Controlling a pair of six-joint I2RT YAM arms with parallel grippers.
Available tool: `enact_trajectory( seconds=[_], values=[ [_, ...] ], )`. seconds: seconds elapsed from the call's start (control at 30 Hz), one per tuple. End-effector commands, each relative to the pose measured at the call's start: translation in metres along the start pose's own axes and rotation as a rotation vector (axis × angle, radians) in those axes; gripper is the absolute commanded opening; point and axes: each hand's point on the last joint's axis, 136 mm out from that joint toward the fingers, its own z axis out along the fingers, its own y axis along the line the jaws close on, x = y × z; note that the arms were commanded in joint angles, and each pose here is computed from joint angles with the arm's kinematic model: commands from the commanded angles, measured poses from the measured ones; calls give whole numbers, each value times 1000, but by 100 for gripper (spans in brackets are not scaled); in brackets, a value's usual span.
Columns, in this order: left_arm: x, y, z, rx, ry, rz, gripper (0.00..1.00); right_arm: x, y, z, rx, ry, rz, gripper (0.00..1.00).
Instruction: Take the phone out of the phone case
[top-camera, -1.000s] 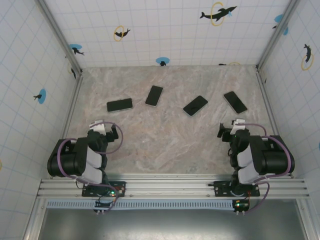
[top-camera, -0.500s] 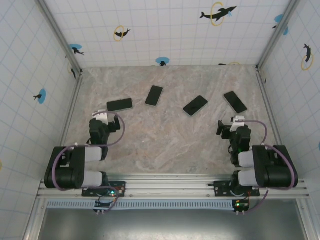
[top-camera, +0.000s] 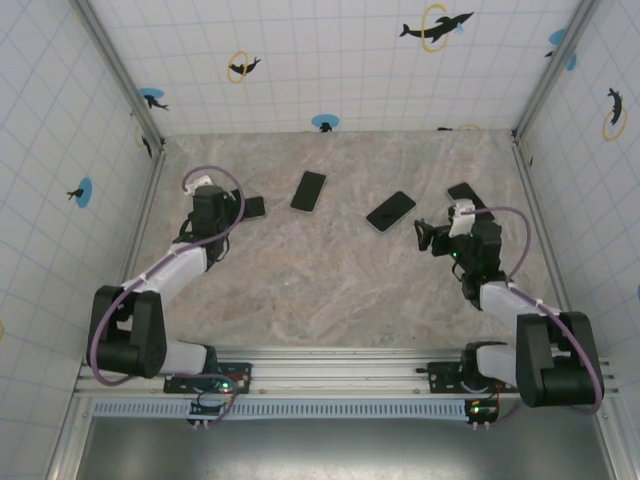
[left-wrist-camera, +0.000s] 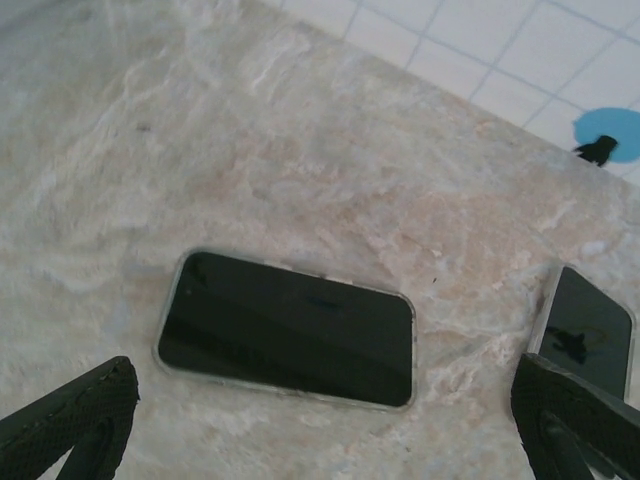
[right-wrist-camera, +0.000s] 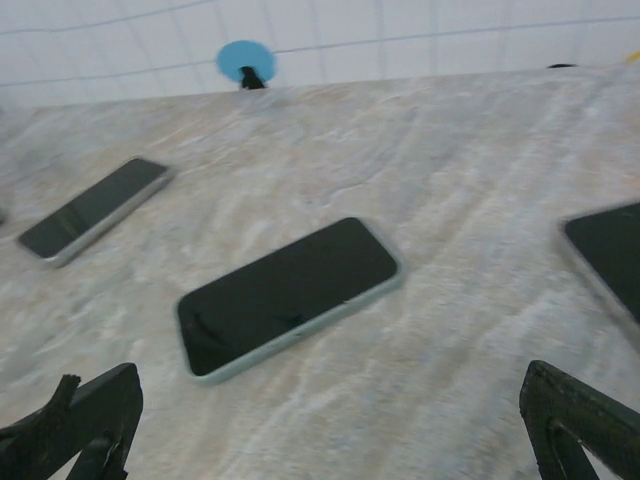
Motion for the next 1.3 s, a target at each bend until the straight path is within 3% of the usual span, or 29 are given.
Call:
enact_trajectory(
  seconds=[0.0,0.33,0.5,0.77,1.0,1.27],
  values=[
    [20,23,-1,-186,112,-178,98,-2,28,6,-112,81,-1,99],
    [28,16,14,-356,118,-408,98,-41,92,36,-307,95,1,99],
    [32,15,32,-453,135,-420,98,-55,115,48,-379,98,17,99],
    [46,24,47,-624,154,-578,98,-53,122,51,-402,121,32,99],
    [47,21,61,-692,157,-685,98,-45,119,50,-391,135,27,99],
    [46,23,70,-803,187,-740,98,-35,120,52,-407,169,40,99]
  ],
)
